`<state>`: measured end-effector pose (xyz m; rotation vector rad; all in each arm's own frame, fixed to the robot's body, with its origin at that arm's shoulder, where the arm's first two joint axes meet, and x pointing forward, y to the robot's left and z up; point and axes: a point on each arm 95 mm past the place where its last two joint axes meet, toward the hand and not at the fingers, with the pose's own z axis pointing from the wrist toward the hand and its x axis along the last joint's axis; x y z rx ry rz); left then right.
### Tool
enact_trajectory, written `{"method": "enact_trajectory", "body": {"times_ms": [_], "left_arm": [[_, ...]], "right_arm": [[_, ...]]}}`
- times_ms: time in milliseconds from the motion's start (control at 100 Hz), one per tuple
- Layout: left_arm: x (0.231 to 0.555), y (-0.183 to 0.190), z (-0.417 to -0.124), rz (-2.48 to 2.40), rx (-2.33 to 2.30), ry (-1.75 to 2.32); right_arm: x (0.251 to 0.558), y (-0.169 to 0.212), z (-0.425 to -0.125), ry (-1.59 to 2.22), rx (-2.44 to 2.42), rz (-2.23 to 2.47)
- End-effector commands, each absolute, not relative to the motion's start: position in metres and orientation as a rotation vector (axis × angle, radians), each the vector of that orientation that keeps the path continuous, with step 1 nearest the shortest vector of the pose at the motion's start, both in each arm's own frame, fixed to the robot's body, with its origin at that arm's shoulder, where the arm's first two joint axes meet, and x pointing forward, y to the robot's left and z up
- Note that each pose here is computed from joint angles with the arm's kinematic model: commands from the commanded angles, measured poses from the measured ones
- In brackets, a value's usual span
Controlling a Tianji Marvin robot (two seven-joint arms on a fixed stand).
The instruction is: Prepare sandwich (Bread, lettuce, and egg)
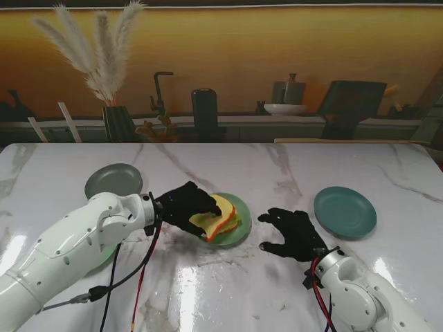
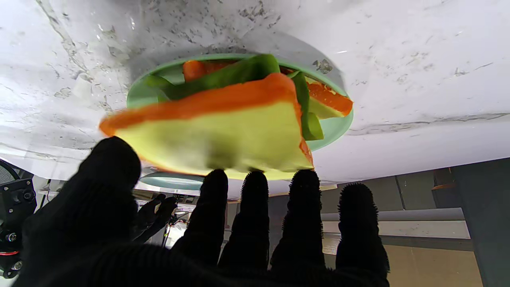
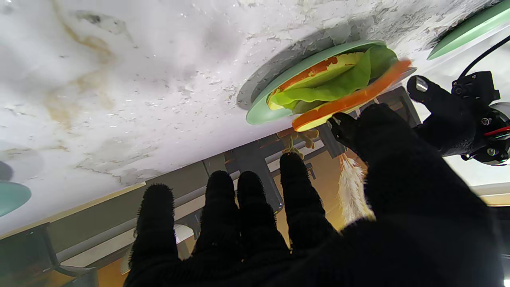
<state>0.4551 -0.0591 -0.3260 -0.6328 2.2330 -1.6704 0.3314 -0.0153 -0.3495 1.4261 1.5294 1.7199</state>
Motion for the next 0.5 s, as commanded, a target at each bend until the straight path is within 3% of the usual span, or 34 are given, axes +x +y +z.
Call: {"method": "enact_trajectory", "body": {"times_ms": [0, 490], "left_arm": [[0.455, -0.058, -0.326, -1.665, -0.638, 2.228], [0.447, -0.045, -0.312, -1.722, -0.756, 2.056]], "right_arm": [[0.329, -0.008, -0.35, 1.521, 1.439, 1.738], [0.331, -0.009, -0.348, 1.505, 1.422, 1.748]]}}
